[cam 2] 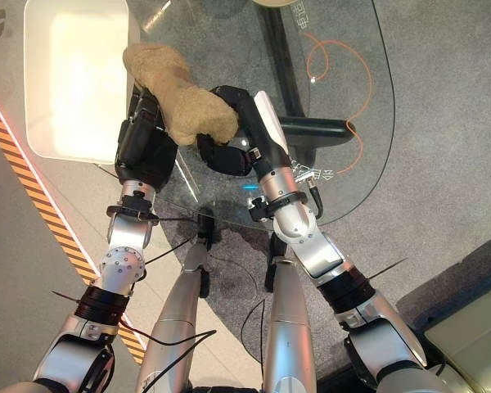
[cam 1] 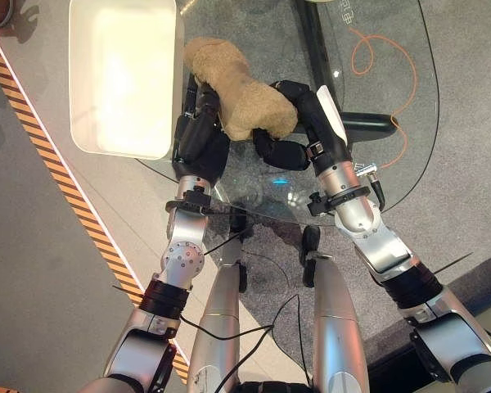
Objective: Wipe the table with a cloth and put it in the basket.
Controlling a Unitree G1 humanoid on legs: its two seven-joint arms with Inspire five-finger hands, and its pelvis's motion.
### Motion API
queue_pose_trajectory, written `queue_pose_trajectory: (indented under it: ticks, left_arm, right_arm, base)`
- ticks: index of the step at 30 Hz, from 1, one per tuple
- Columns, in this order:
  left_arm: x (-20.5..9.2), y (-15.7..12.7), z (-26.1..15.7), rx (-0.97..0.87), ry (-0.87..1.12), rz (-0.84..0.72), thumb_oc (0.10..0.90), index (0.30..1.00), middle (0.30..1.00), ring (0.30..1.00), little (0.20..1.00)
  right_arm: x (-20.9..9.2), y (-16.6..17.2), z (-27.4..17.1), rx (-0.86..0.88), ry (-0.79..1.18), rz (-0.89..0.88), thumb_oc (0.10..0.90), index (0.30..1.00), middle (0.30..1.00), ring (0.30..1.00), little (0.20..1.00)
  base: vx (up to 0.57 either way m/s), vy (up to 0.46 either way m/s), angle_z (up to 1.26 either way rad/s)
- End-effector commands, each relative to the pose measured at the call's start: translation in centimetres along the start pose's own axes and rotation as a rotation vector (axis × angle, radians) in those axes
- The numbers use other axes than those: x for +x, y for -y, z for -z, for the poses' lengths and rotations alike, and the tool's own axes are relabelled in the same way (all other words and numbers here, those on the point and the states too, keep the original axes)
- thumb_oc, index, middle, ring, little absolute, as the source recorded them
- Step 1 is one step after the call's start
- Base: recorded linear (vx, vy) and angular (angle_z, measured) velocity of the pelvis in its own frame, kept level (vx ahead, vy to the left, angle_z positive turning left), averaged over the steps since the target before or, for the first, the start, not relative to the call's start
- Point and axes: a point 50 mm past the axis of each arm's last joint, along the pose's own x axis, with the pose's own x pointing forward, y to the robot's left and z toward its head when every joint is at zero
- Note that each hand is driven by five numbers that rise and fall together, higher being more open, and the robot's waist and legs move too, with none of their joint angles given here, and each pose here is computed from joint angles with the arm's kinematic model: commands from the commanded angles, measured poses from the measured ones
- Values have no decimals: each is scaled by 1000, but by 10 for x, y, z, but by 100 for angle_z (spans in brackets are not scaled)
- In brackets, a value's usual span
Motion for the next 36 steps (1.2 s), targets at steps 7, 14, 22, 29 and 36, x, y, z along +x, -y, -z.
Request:
queue_pose_trajectory:
  ticks: [7,14,22,29,36]
  left_arm:
    - [29,55,-28,34,132,291,800,900,900,900,900]
    - [27,56,-30,6,117,358,800,900,900,900,900]
    - [28,63,-30,2,97,434,800,900,900,900,900]
    - [29,70,-27,-4,65,519,800,900,900,900,900]
    - [30,76,-22,-8,26,590,800,900,900,900,900]
  right_arm:
    - [16,16,-90,107,474,144,100,300,300,300,200]
    - [13,31,-88,100,485,227,100,300,300,300,200]
    - [11,36,-84,112,477,265,100,300,300,300,200]
    - [15,30,-82,110,447,181,100,300,300,300,200]
    - [20,18,-76,74,395,88,100,300,300,300,200]
  base:
    - [0,0,0]
    - [0,0,0]
    - [0,0,0]
    - [0,0,0]
    - [0,0,0]
